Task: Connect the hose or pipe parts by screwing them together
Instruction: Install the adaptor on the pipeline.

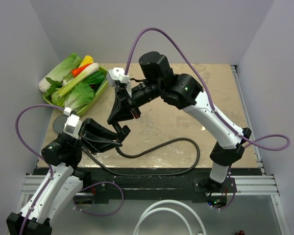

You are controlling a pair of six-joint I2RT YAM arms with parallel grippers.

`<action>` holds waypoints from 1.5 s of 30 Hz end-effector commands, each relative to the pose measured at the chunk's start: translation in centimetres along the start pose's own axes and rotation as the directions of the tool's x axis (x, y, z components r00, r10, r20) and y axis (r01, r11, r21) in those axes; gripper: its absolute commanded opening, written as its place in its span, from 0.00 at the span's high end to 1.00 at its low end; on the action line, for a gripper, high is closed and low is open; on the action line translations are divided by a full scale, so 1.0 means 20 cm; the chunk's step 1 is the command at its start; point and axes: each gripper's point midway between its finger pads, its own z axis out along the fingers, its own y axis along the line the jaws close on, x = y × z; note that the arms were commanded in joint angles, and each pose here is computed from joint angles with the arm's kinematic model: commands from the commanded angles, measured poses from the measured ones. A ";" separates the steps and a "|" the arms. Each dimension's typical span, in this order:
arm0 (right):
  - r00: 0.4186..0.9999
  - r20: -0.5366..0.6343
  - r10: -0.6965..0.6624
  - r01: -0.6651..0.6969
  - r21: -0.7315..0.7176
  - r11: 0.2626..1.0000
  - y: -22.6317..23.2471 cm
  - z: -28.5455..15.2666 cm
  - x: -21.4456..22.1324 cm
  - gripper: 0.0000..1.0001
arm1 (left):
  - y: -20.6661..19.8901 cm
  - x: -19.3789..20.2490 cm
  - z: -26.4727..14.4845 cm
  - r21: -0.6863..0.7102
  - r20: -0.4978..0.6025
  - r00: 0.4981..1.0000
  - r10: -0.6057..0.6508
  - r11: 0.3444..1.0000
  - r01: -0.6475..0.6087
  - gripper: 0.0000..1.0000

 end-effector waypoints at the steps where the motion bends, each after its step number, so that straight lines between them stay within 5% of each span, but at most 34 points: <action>1: 1.000 -0.027 -0.008 0.008 0.008 1.000 0.01 -0.04 0.03 0.97 | -0.08 -0.15 0.04 0.030 0.083 0.993 0.087 0.995 -0.090 1.00; 40: 0.991 -0.074 0.112 -0.105 0.096 0.990 0.10 -0.17 0.28 1.00 | -0.01 -0.31 0.03 -0.086 0.200 0.965 0.169 0.984 -0.154 1.00; 45: 0.989 -0.050 0.137 -0.116 0.291 0.949 -0.07 -0.20 0.33 0.74 | 0.01 -0.30 0.02 -0.095 0.205 0.966 0.155 0.986 -0.138 1.00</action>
